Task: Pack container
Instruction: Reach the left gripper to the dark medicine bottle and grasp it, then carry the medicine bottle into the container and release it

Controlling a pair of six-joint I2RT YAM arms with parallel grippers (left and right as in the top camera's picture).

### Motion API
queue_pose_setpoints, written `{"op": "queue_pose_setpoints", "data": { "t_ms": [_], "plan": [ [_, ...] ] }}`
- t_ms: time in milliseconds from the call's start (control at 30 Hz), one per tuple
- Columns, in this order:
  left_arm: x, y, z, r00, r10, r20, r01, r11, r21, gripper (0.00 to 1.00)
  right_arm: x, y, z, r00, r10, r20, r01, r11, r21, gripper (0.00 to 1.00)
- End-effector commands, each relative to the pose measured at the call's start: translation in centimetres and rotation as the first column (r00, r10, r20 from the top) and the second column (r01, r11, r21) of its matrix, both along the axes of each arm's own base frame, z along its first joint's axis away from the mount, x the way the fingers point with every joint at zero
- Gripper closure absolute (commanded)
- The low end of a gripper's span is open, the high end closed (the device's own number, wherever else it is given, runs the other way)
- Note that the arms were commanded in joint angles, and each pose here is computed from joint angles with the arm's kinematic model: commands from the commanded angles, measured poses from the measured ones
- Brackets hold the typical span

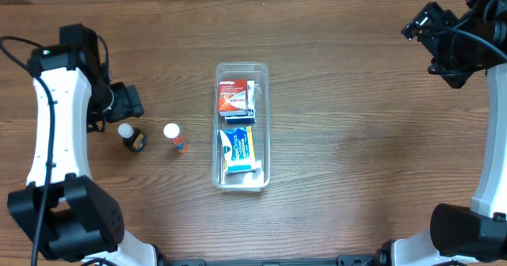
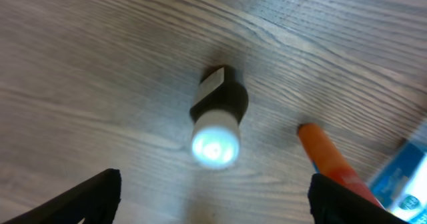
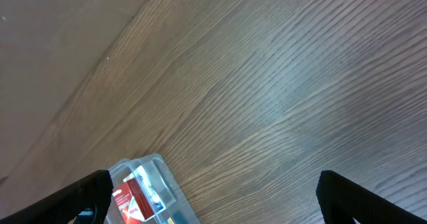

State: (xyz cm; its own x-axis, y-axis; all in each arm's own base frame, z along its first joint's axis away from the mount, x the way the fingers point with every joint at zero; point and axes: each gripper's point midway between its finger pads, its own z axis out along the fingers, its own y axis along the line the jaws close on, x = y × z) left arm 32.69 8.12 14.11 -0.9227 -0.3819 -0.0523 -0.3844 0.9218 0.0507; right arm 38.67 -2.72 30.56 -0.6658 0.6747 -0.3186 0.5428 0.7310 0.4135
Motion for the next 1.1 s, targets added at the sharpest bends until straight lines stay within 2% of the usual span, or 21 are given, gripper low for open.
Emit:
{"op": "queue_pose_setpoints", "data": {
  "t_ms": [0,67,167,367,567,733,900,967,1067],
  "plan": [
    [-0.5,-0.4,-3.4,0.998,-0.025,-0.054,0.023,0.999,-0.035,0.13,0.0,-0.1,0.4,1.0,0.001,0.015,-0.001,1.0,-0.003,0.0],
    [-0.8,-0.5,-5.0,0.997,-0.026,-0.066,0.023,0.999,-0.038,0.15,0.0,-0.1,0.4,1.0,0.001,0.015,-0.001,1.0,-0.003,0.0],
    [-1.3,-0.6,-6.7,0.997,-0.037,-0.074,0.034,0.999,-0.041,0.25,0.0,-0.1,0.4,1.0,0.001,0.015,-0.001,1.0,-0.003,0.0],
    [-0.7,-0.4,-7.3,0.998,-0.043,-0.046,0.041,0.999,-0.034,0.68,0.0,-0.1,0.4,1.0,0.0,0.015,0.0,1.0,-0.003,0.0],
    [-0.5,-0.5,-6.0,0.998,-0.043,-0.047,0.041,0.998,-0.038,0.86,0.0,-0.1,0.4,1.0,0.001,0.015,-0.001,1.0,-0.003,0.0],
    [0.9,-1.0,0.8,0.998,-0.059,-0.003,0.059,0.998,-0.03,0.9,0.0,-0.1,0.4,1.0,0.001,0.015,-0.001,1.0,-0.003,0.0],
    [3.2,-5.9,11.3,0.976,-0.04,0.214,0.05,0.998,-0.042,0.89,0.0,-0.1,0.4,1.0,0.001,0.015,-0.001,1.0,-0.003,0.0],
    [3.6,-8.8,13.3,0.961,-0.019,0.276,0.039,0.997,-0.065,0.87,0.0,-0.1,0.4,1.0,0.001,0.015,-0.001,1.0,-0.003,0.0],
    [4.1,-13.4,13.3,0.953,-0.022,0.303,0.056,0.993,-0.103,0.88,0.0,-0.1,0.4,1.0,0.001,0.015,-0.001,1.0,-0.003,0.0]
  ]
}}
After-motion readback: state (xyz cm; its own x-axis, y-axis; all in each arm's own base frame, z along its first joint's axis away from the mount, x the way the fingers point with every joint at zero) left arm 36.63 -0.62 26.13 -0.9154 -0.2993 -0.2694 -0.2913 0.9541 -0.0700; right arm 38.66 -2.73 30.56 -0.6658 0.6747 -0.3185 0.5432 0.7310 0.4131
